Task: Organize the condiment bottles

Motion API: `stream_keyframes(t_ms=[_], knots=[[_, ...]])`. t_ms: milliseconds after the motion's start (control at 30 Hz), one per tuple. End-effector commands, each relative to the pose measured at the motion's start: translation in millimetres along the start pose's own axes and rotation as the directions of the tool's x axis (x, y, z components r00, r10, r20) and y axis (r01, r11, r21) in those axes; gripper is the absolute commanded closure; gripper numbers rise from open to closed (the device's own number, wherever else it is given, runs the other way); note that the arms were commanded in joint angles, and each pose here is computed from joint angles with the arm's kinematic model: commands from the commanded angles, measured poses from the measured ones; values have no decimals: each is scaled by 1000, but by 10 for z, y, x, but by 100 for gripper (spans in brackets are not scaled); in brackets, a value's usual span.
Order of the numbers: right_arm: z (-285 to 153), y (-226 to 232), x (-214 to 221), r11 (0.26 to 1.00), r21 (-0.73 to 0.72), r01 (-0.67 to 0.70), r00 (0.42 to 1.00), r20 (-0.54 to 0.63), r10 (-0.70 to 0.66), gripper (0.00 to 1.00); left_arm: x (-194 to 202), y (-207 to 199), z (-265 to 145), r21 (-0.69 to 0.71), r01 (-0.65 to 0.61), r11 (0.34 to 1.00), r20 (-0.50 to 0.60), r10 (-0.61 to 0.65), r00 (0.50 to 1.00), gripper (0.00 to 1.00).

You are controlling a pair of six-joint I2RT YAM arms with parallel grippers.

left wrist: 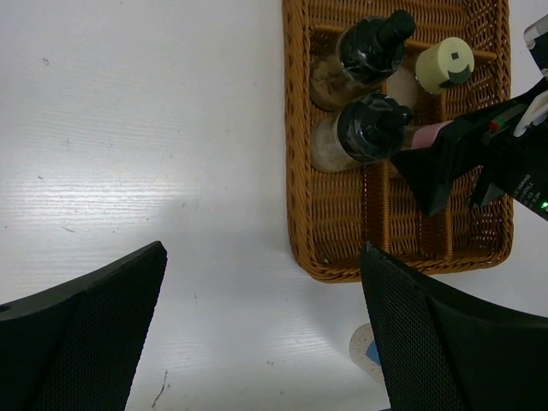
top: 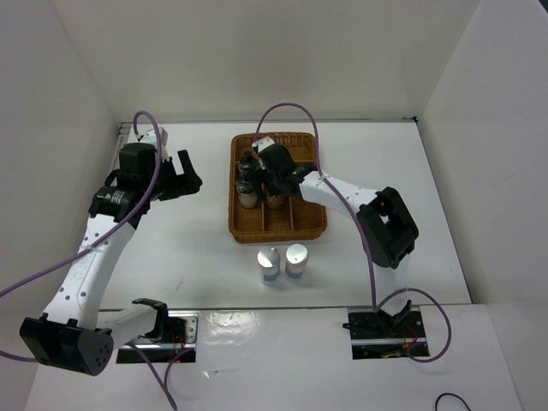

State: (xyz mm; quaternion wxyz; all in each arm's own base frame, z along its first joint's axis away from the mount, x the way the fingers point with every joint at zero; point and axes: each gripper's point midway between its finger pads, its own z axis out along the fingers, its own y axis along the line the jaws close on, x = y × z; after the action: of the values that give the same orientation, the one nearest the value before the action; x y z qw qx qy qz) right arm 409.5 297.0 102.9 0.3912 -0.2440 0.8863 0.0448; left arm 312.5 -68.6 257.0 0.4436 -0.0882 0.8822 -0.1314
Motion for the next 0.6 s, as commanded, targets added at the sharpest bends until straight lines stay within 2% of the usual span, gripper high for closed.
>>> stream_keyframes(t_ms=[0, 133, 267, 333, 367, 467, 567], knots=[[-288, -102, -363, 999, 16, -40, 995, 92, 38, 3, -4, -39, 33, 37, -24, 999, 12, 24, 1000, 1], [-780, -175, -625, 998, -7, -69, 981, 181, 69, 1, 59, -64, 92, 60, -23, 998, -8, 24, 1000, 1], [-1434, -81, -783, 990, -124, -65, 960, 262, 96, 1, 139, -77, 126, 75, -11, 997, -29, 13, 1000, 1], [-1610, 154, -639, 982, -189, 20, 962, 270, 33, 1, 249, -44, 169, 63, 18, 998, -58, -14, 998, 1], [-1860, 281, -665, 966, -247, 72, 947, 321, 11, 1, 239, -14, 174, 46, 17, 999, -51, -15, 999, 1], [-2071, 780, -290, 915, -335, 225, 936, 335, -108, 1, 324, 84, 237, 7, 37, 999, -72, -36, 997, 1], [-2132, 1063, 123, 884, -393, 252, 951, 267, -153, 1, 340, 91, 260, 4, 37, 999, -80, -37, 996, 1]])
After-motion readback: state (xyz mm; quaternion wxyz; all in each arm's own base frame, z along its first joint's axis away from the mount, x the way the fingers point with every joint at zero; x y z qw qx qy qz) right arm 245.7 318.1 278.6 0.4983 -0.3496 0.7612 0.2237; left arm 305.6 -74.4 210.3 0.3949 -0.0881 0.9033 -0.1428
